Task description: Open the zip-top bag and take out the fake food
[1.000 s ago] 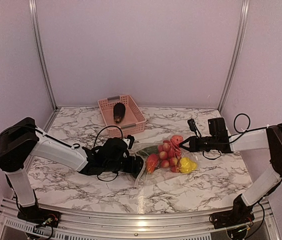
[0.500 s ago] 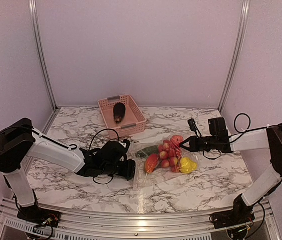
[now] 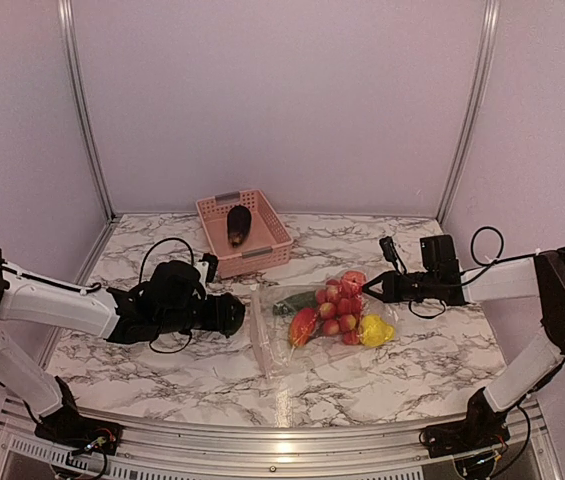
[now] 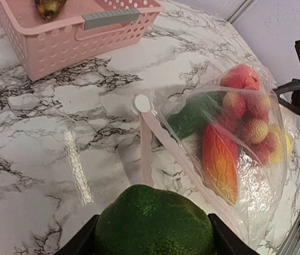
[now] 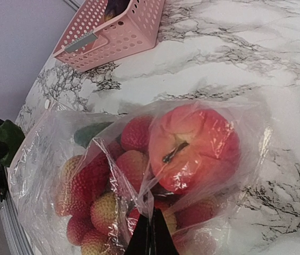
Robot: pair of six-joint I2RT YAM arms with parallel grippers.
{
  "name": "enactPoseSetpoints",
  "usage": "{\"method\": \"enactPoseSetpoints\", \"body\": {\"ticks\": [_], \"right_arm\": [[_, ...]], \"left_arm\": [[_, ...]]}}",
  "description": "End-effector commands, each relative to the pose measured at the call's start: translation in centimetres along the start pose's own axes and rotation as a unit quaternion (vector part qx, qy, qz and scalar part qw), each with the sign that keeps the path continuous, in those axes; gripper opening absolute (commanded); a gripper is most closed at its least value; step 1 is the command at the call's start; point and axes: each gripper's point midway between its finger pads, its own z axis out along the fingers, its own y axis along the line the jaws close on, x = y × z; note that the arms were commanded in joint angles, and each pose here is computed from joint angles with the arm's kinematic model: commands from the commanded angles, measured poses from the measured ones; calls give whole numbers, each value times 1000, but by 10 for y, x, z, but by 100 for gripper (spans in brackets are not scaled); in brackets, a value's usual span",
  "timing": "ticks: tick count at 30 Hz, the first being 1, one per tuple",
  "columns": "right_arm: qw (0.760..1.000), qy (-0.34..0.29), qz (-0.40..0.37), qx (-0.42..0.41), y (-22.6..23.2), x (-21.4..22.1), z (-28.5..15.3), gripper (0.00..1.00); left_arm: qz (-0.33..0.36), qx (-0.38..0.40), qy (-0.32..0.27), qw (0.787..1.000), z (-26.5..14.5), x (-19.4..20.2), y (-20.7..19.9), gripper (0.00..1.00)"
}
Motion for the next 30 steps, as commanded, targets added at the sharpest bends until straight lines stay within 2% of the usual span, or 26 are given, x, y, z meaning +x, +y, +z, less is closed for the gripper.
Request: {"method": "enactPoseSetpoints", "body": {"ticks": [1,11,23,30], "right_arm": [[1000,7,-2,-2,-2,6,0,0],[1000,7,3,-9,-2,8,2,0],[1000,13,6,-20,0,14,4,0],[999,19,5,-26,2,18,6,0]], "left_arm": [[0,-8,-61,998,-12,-62,16,50],[39,-93,-131,986,9,-198,58,52],[44,-172,-146,973,84,-275,136,54],[51,-202,-130,969,117,-282,173,55]]}}
